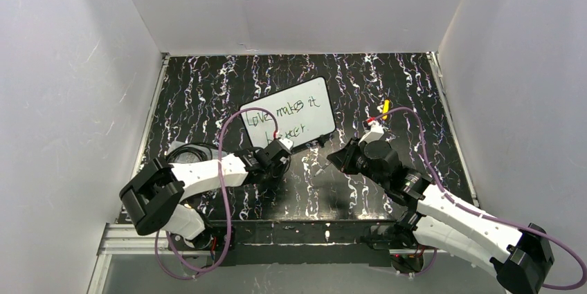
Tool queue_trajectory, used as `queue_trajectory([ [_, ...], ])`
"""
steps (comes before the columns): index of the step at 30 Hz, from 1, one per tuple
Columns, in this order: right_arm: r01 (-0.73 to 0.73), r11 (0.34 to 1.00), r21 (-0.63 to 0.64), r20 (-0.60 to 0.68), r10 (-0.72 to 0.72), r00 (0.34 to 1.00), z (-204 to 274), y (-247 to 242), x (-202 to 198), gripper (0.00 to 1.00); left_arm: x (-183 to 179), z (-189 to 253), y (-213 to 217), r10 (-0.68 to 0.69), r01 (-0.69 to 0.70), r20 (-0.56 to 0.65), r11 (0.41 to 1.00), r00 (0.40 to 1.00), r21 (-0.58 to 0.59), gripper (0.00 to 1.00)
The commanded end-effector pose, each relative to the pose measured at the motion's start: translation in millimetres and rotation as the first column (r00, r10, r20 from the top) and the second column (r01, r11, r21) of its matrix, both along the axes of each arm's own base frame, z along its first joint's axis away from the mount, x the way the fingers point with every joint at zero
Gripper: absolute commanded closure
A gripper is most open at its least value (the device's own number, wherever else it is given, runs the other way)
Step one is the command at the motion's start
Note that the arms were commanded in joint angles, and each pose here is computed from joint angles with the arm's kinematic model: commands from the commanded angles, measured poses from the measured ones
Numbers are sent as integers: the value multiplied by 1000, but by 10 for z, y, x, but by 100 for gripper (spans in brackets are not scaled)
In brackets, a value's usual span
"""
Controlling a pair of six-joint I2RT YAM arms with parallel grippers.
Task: Write a sentence on the whiteboard
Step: Pick up the pen cap from the center of the board, then insert the whiteboard marker without the cap into the pen cap.
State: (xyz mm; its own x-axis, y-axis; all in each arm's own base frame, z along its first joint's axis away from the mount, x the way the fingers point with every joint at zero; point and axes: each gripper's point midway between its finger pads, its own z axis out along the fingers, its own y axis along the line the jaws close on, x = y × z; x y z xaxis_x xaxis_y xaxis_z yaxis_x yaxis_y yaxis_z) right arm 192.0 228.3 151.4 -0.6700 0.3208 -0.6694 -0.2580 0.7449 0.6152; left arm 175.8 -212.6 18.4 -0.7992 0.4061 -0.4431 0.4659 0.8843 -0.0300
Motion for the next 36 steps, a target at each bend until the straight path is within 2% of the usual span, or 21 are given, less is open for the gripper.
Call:
queue_trajectory([
  [1, 15, 1000, 12, 22, -15, 1000, 48, -1, 41, 99, 11, -44, 23, -10, 10, 1, 999, 1000, 43, 72],
  [4, 16, 1000, 10, 22, -16, 1000, 42, -2, 45, 99, -11, -89, 18, -17, 17, -8, 998, 1000, 54, 81],
  [7, 20, 1000, 9, 19, -20, 1000, 34, -4, 49, 99, -35, -103, 35, -10, 11, -9, 998, 1000, 65, 97],
  [8, 21, 1000, 10, 19, -21, 1000, 39, -1, 51, 99, -44, -91, 32, -7, 7, -5, 998, 1000, 60, 100],
  [12, 19, 999, 34, 23, -20, 1000, 99, 30, 61, 99, -71, 32, -38, -4, 4, 22, 1000, 1000, -20, 100],
  [15, -2, 998, 66, 33, 0, 999, 159, 84, 47, 99, -100, 204, -213, -53, 63, 64, 984, 997, -166, 100],
  [18, -28, 994, 102, 40, 24, 999, 225, 141, 24, 99, -169, 407, -407, -138, 178, 143, 928, 980, -328, 100],
  [21, -51, 991, 124, 42, 46, 998, 266, 178, -10, 99, -313, 586, -542, -227, 289, 191, 853, 955, -434, 100],
  [29, -122, 975, 185, 42, 117, 992, 317, 315, -93, 99, -477, 749, -628, -308, 376, 216, 780, 926, -500, 100],
  [36, -152, 971, 183, 14, 152, 988, 254, 385, -122, 99, -511, 806, -673, -331, 401, 227, 757, 916, -515, 100],
])
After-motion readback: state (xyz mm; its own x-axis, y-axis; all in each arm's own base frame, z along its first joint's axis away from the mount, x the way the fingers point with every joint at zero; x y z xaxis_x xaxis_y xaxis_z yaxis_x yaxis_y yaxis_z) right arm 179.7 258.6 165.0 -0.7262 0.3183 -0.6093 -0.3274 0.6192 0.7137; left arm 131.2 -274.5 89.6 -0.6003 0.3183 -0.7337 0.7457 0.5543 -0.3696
